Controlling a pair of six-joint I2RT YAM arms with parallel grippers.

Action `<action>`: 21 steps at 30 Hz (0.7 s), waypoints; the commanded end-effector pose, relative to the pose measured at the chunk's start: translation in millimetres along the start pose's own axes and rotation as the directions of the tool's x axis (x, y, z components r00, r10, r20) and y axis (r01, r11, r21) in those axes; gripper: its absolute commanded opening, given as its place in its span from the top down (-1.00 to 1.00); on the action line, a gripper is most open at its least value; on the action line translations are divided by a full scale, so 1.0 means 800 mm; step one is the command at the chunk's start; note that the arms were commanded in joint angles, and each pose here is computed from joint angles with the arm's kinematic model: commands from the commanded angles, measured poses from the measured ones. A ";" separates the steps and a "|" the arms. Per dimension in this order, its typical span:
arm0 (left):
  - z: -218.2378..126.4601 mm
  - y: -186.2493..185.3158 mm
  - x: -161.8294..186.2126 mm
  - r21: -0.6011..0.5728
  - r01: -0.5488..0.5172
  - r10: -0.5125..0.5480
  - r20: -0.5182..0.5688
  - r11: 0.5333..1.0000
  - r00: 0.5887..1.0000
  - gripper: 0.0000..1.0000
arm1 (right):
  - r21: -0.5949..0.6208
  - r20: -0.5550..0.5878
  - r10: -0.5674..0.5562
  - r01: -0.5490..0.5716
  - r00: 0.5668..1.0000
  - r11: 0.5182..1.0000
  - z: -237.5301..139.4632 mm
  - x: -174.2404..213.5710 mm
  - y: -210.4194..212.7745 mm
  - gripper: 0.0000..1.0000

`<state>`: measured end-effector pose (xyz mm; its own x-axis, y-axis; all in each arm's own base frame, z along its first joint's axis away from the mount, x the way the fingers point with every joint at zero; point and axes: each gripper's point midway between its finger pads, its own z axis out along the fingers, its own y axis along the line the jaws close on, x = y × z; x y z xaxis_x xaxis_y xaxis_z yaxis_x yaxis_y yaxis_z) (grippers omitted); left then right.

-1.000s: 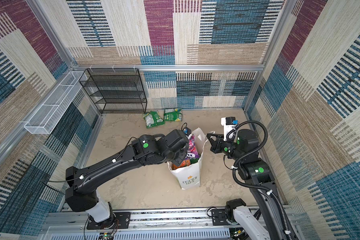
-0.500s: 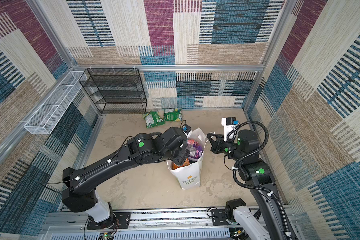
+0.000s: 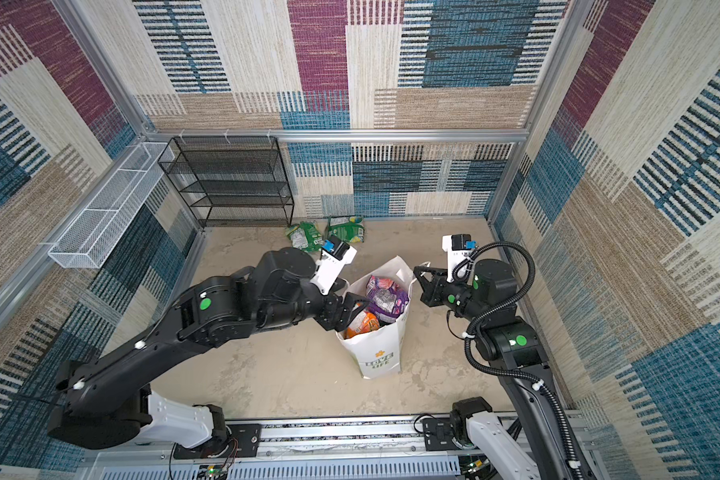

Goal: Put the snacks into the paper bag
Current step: 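Move the left gripper from the bag toward the green packets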

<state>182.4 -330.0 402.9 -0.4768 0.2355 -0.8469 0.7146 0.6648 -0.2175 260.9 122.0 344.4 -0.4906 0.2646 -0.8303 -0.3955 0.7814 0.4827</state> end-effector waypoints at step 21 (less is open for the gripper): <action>0.070 0.286 0.070 -0.245 0.610 -0.633 -0.017 0.753 0.774 -0.75 | -0.011 0.235 -0.120 0.126 0.964 0.992 0.011 -0.018 -0.013 1.00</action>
<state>324.1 -194.8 286.0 -0.8063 -0.1745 -0.5652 0.1387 0.8731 -0.4674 276.7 119.2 333.7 -0.3322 0.2964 -0.8954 -0.4465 0.7868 0.4261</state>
